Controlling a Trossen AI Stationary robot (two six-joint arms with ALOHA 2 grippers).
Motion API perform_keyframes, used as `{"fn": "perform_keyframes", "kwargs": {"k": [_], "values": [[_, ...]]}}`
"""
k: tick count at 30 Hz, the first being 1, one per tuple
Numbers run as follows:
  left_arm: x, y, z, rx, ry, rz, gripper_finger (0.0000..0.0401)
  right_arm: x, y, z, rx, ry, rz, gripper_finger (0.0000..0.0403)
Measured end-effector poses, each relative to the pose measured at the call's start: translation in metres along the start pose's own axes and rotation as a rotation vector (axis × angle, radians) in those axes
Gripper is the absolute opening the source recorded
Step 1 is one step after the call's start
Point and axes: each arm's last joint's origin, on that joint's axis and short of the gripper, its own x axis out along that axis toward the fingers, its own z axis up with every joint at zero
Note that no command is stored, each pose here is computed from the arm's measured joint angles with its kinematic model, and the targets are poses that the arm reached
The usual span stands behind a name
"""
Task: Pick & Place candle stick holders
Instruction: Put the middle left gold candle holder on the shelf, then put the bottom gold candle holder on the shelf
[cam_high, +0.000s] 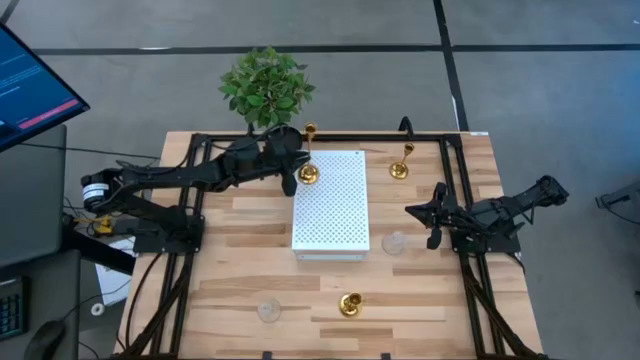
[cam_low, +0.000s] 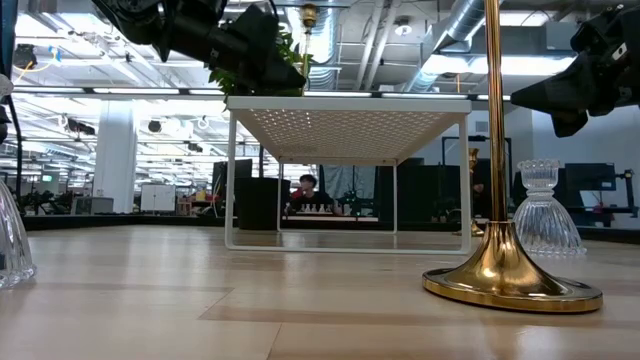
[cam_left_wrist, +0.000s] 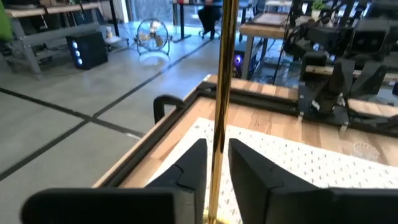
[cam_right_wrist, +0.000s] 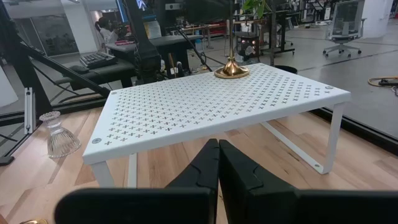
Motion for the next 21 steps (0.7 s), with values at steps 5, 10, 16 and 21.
{"fn": "perform_keyframes", "kwargs": {"k": [5,10,16,21], "values": [[0.0,0.0,0.001,-0.001,-0.014,0.0,0.0098,0.0,0.0,0.0,0.0,0.0,0.0,0.0],[-0.005,0.0,0.007,0.002,-0.036,0.0,0.0117,0.0,0.0,0.0,0.0,0.0,0.0,0.0],[-0.02,0.001,0.02,0.015,-0.081,0.002,0.0124,0.0,0.0,0.0,0.0,0.0,0.0,0.0],[-0.037,0.002,0.025,0.035,-0.05,0.0,0.0121,0.0,0.0,0.0,0.0,0.0,0.0,0.0]]}}
